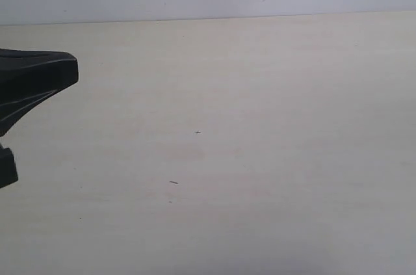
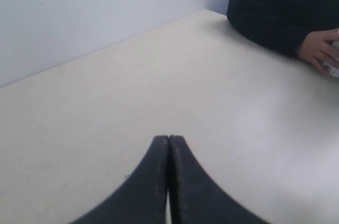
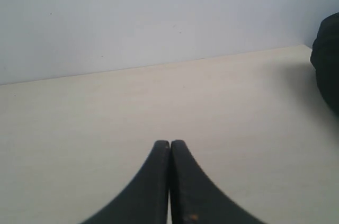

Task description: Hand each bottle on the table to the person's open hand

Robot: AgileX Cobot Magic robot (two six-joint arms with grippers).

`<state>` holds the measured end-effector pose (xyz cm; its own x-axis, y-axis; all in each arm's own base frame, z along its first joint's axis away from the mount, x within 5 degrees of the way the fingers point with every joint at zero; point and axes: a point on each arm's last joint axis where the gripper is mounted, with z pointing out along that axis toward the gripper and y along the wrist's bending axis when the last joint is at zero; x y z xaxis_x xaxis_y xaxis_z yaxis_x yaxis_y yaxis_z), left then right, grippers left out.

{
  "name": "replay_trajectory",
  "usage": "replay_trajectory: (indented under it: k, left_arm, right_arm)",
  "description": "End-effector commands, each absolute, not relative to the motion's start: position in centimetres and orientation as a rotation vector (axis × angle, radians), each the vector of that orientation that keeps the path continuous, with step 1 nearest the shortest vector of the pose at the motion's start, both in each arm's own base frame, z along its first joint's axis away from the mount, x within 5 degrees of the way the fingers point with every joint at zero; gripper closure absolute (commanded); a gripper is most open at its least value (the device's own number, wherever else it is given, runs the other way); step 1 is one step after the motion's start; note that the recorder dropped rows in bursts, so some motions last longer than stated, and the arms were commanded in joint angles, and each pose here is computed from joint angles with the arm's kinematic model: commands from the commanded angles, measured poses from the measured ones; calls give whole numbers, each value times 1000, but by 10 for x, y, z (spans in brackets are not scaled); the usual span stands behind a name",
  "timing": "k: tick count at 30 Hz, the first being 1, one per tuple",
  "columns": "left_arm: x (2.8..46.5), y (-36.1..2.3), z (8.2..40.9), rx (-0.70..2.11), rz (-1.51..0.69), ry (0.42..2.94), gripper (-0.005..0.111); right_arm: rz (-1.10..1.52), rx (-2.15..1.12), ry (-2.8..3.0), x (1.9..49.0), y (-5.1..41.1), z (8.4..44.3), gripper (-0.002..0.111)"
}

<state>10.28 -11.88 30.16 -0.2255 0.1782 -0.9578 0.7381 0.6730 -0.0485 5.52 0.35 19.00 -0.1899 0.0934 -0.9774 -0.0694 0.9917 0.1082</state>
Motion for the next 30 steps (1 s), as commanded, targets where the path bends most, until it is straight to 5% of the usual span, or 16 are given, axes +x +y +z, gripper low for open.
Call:
replay_trajectory:
  k: [1,5,10,16,25,30]
  left_arm:
    - [104,-116,301,719,-607,1757,107]
    - [114,-68,312,399,-441,1754,107]
    - [74,-6,312,-14,-157,1675,107]
    - [40,2,290,-107,-121,1535,107]
    - [49,2,226,-107,-109,1667,107]
    - [51,1,216,-106,-108,1690,107]
  right_arm:
    - [146,13,1746,55,4,190,108]
    - [146,13,1746,55,4,190,108]
    - [146,13,1746,55,4,190,108]
    - [146,13,1746,55,4,190,108]
    - [146,13,1746,55,4,190,108]
    - [146,13,1746,55,4,190,108]
